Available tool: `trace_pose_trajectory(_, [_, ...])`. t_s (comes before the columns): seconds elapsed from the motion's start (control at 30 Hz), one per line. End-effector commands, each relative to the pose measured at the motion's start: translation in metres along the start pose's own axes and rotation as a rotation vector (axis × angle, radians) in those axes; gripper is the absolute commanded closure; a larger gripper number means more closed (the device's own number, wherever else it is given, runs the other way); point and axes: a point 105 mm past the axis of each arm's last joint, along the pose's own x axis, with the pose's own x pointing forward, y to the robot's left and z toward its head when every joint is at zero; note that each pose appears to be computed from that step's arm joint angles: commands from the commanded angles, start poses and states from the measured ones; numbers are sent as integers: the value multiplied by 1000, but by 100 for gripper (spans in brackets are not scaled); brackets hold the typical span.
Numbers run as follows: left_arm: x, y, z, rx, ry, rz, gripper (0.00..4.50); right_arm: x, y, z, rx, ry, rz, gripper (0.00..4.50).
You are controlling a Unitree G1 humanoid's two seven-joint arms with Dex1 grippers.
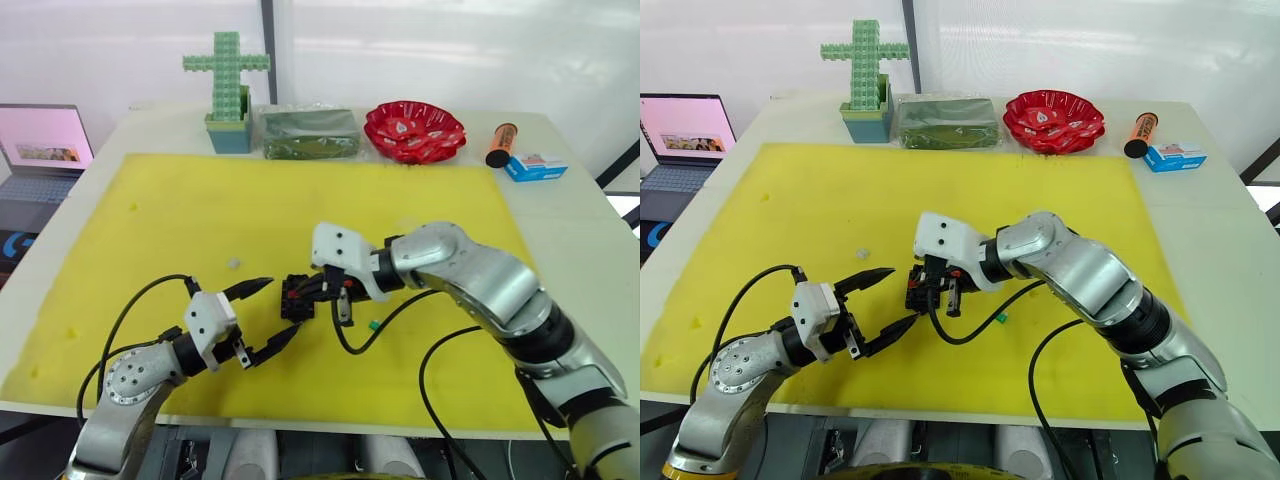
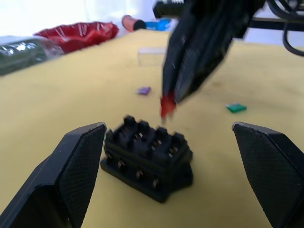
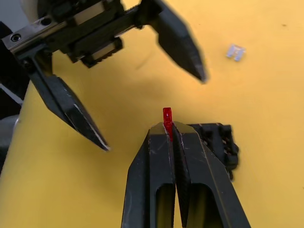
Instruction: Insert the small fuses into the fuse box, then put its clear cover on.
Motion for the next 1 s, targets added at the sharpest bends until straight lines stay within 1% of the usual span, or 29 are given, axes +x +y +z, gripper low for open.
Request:
trace_pose_trajectory(0.03, [6,-7,16,27,-35,-9,2,1,3,5,-35,-6,-6,450])
trace_pose_trajectory(0.23, [4,-8,10,-31,-5,21,2,4,4,1,-33,10,-13,450])
trace_pose_trajectory(0.33, [2,-4,6,-64,5,56,2,3,3,2,-29,9,-17,450])
trace_pose_trajectory(0.6, [9,-10,10,-77,-9,38,2,2,0,2,-13,9,-31,450])
trace_pose_trajectory(0.7, [11,-9,7,-72,-13,46,2,3,-2,2,-10,10,-38,450])
trace_pose_trajectory(0.8, [8,-9,1,-78,-4,57,2,4,-4,2,-7,13,-44,450])
trace_pose_trajectory(1.0, [1,-10,-3,-87,5,64,2,5,-2,0,-3,14,-45,450])
